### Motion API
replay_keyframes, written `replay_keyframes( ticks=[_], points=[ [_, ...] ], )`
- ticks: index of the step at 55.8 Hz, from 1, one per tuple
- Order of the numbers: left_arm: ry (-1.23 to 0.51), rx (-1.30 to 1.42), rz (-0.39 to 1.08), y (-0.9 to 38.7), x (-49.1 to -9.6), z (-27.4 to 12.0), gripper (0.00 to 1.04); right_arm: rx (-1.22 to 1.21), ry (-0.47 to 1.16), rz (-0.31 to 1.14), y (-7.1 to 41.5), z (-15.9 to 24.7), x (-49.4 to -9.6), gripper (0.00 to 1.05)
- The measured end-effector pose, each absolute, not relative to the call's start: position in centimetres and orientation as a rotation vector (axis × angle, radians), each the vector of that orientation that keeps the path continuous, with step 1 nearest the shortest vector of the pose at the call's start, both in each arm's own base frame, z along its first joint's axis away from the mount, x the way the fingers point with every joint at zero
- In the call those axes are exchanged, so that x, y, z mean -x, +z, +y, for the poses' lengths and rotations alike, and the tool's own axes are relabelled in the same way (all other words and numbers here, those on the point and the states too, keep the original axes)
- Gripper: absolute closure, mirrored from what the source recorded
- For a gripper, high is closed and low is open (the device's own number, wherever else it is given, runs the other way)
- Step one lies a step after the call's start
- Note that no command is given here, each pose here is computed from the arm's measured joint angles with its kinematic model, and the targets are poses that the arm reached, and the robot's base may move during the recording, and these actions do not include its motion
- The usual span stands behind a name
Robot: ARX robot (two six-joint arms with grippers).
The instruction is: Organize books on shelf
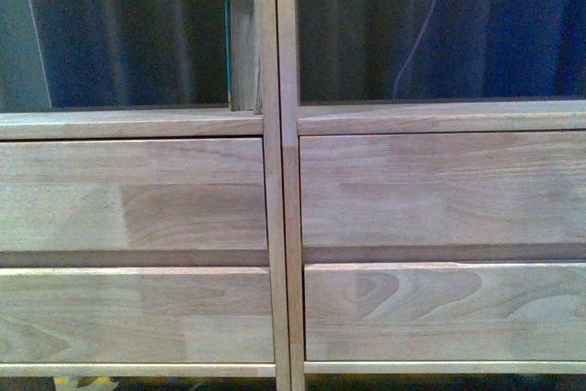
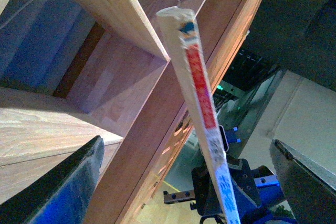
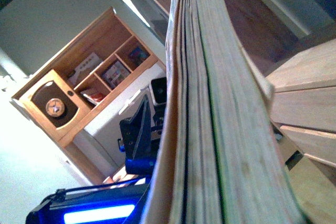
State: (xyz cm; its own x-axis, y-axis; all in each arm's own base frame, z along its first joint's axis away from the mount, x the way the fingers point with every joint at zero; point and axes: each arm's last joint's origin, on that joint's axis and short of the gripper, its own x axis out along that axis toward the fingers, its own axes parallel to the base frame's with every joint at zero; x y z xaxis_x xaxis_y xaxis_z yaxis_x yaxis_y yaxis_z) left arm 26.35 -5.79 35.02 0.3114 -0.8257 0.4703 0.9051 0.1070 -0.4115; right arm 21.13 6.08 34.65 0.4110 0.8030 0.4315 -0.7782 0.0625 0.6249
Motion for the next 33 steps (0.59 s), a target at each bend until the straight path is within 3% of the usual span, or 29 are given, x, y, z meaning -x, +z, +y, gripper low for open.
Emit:
replay_keyframes(
  ticks=[6,10,33],
  points=[
    [-1.28,0.713,-0.133,35.0,-26.4,-5.8,0.07,-0.918,1.207,0.052,34.3,6.3,-21.0,0.97],
    [-1.28,0.713,-0.133,35.0,-26.4,-5.8,0.14,-0.925,1.211,0.054,34.1,6.3,-20.9,0.97],
    [-1.281,0.713,-0.132,35.0,-26.3,-5.8,0.82,-0.911,1.236,0.096,33.1,6.1,-20.7,0.97]
  ],
)
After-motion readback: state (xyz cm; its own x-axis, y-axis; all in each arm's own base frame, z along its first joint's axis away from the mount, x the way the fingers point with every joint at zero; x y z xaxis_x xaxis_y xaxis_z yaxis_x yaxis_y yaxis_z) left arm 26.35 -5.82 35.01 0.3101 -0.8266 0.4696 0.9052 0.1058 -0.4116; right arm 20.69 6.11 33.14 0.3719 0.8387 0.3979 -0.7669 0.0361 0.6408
